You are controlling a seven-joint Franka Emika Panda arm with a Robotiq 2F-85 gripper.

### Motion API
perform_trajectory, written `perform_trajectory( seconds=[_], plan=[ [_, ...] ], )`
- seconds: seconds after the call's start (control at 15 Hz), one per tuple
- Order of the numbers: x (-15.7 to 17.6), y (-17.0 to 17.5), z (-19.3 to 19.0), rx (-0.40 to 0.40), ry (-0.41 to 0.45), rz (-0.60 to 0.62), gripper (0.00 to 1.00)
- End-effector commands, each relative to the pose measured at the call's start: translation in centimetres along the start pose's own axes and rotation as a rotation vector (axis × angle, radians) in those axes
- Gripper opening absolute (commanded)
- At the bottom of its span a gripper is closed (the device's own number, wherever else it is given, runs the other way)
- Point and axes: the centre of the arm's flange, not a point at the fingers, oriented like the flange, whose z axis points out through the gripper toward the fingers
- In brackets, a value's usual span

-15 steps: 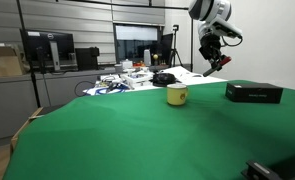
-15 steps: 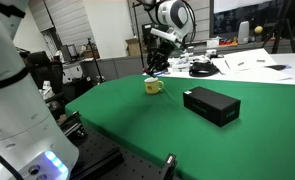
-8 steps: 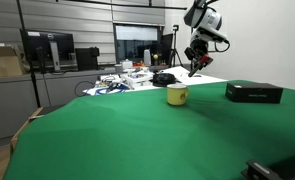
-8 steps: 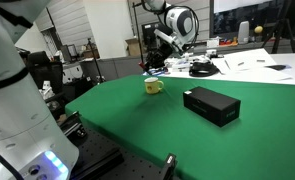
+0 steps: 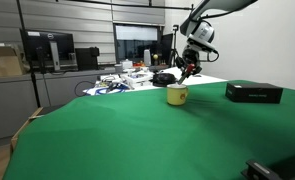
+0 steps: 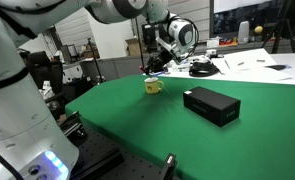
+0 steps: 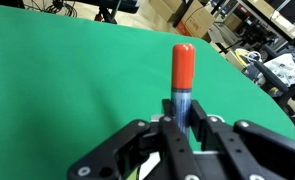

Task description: Put the red marker in the yellow mug

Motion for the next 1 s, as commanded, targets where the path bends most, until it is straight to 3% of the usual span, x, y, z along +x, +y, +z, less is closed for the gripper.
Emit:
perform_trajectory(
  seconds=[0.0, 0.2, 0.27, 0.4, 0.8, 0.93],
  plan=[
    [4.7, -1.2, -3.6, 0.015, -0.012, 0.038, 0.05],
    [5.2, -0.8, -3.5, 0.012, -0.015, 0.039, 0.05],
    [5.0, -0.9, -3.5, 0.011, -0.014, 0.036, 0.46],
    [4.1, -1.5, -3.7, 0.008, -0.010, 0.019, 0.53],
    [-1.9, -4.3, -6.4, -0.021, 0.055, -0.051, 0.94],
    [-4.0, -5.0, -7.4, -0.034, 0.076, -0.076, 1.00]
  ],
)
